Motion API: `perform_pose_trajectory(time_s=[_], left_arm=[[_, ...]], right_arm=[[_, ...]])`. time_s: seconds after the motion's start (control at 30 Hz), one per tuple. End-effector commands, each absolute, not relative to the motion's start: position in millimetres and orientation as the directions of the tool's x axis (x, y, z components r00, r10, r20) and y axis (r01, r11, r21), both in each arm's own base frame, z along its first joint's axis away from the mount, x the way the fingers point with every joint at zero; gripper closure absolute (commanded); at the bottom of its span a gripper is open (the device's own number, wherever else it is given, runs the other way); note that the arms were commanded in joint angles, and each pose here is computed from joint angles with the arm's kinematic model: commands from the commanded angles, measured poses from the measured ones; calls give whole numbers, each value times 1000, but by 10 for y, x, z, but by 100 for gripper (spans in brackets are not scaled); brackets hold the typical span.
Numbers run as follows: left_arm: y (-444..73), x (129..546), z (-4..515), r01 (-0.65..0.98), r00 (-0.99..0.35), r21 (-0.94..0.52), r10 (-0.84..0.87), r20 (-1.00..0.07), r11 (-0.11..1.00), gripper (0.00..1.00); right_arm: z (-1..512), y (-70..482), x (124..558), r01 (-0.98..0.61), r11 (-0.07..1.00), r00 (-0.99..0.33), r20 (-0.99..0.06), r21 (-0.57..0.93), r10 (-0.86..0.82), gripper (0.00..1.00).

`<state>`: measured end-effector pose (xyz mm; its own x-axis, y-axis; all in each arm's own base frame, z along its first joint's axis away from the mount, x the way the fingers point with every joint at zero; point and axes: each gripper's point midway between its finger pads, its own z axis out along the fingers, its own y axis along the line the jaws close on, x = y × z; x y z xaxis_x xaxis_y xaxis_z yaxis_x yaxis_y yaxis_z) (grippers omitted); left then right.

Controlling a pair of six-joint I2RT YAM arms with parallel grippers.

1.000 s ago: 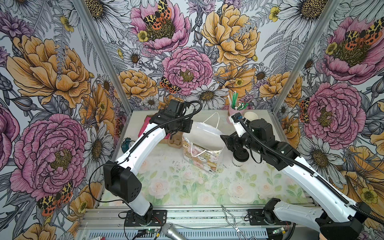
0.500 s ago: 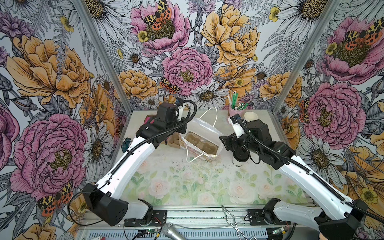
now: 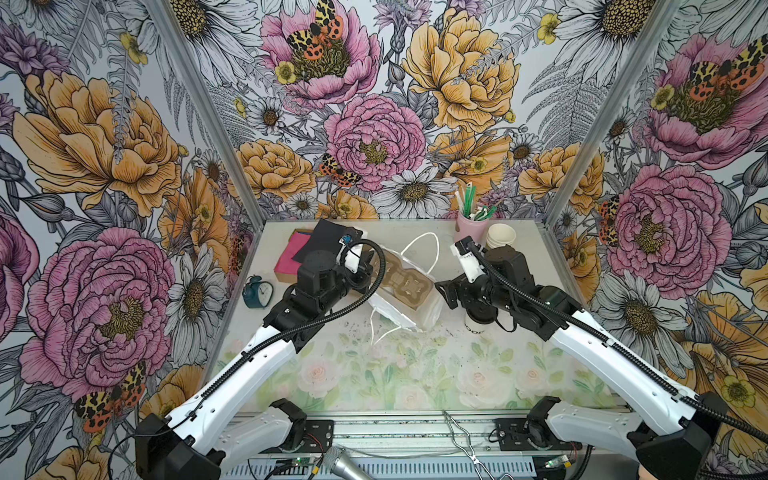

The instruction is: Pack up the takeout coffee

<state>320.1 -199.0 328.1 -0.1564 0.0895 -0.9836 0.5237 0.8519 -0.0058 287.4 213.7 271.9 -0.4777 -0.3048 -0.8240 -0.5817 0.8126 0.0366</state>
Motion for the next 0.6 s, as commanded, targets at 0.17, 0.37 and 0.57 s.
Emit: perform_pose_trajectory(time_s=[0.17,0.37,0.57], left_arm=[[-2063,3016,3585,566,4,-8,-13,-1000,824,100],[-1956,3075,3622,499,-98,-145,-110,-989,855,100],[-1989,3071,3683,433,-306,-375,-257,-917,820,100]], right_arm=[[2949,2229,2701,-644,763,-387,-881,47,-272,4],[3302,2154,2642,-634,772,-307,-933,54,-187,4],[3565,1805,2736,-483,873,-281,-956,68,-82,4]])
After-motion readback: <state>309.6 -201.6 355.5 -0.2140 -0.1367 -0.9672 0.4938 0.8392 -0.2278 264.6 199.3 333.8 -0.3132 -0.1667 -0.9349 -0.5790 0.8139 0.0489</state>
